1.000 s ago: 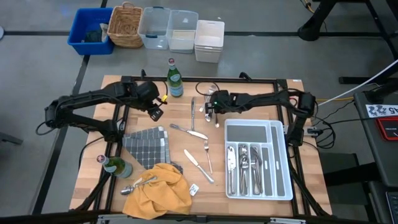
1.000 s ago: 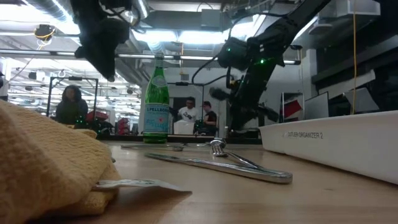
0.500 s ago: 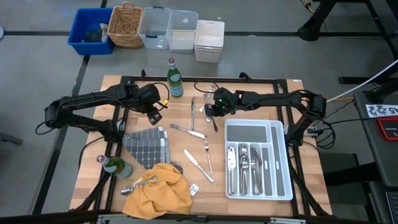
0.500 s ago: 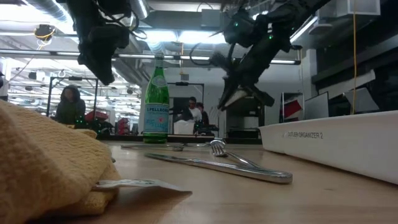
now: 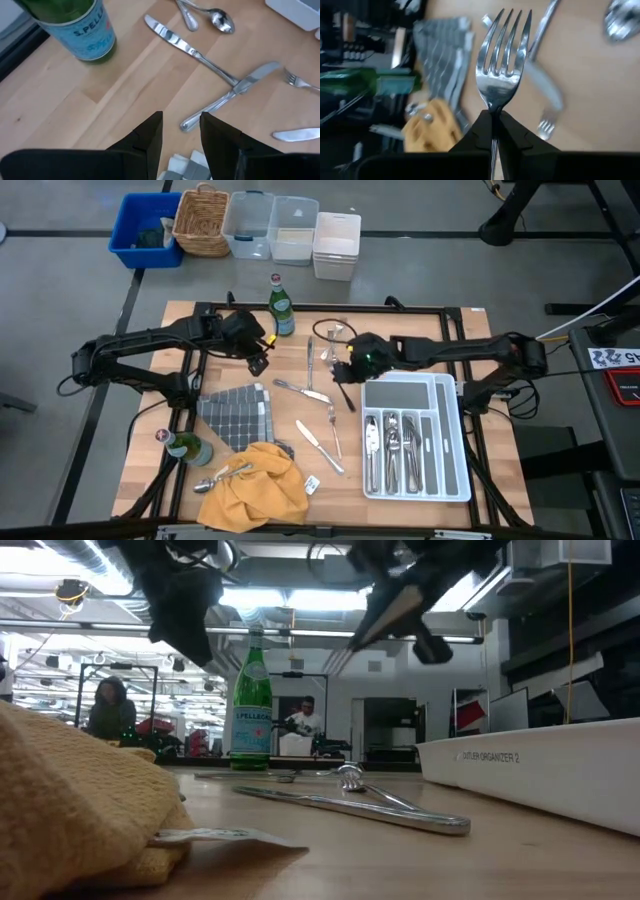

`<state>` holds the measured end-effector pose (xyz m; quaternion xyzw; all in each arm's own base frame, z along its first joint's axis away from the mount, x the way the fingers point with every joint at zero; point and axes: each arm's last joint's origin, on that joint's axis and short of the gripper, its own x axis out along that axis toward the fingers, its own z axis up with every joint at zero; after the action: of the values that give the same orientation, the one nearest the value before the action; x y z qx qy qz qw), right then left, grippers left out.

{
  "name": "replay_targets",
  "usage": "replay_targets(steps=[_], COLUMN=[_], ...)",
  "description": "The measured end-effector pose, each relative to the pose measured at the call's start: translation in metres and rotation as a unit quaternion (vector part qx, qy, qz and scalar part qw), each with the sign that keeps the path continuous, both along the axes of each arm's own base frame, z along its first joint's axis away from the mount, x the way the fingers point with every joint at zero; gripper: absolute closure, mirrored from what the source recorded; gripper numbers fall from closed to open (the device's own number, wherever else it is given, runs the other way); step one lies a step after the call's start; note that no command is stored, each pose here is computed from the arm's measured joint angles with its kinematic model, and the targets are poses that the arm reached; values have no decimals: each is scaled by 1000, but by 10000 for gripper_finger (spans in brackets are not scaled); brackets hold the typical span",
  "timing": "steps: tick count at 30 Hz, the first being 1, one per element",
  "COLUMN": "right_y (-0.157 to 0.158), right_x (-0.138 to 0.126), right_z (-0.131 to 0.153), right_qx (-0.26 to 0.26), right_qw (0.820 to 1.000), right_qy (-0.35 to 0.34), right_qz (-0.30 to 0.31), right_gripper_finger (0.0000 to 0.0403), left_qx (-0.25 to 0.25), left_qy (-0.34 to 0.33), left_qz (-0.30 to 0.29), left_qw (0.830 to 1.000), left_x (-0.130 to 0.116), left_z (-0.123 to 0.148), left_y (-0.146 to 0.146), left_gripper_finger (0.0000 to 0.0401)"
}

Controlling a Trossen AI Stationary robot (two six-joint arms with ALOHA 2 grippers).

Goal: Sort silverware
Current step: Stack the silver fork into the white utensil tray with the other silver forks

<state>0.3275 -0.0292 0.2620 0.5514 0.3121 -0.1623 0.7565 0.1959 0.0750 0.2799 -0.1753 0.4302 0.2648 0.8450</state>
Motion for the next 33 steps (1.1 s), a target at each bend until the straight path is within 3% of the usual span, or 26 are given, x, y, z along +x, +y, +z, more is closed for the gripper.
replay_targets(steps=[7, 13, 17, 27, 33], right_y=[49, 95, 121, 167, 178], right_x=[-7, -18, -29, -66, -81], right_z=[13, 8, 4, -16, -24], right_qx=[36, 97, 112, 62, 41], right_qw=[999, 993, 989, 976, 965], right_qy=[-10, 48, 88, 192, 241], right_qz=[27, 38, 29, -84, -98], right_gripper_finger=[394, 390, 389, 390, 392], left_qx=[0, -2, -7, -27, -23], left_qy=[-1, -3, -6, -28, -52], left_qz=[-18, -31, -34, -31, -52], left_qw=[1000, 1000, 999, 999, 997], left_x=[3, 5, 6, 11, 17], left_z=[0, 0, 0, 2, 5], left_y=[-7, -14, -18, -31, -39], left_gripper_finger=[284, 284, 284, 284, 284])
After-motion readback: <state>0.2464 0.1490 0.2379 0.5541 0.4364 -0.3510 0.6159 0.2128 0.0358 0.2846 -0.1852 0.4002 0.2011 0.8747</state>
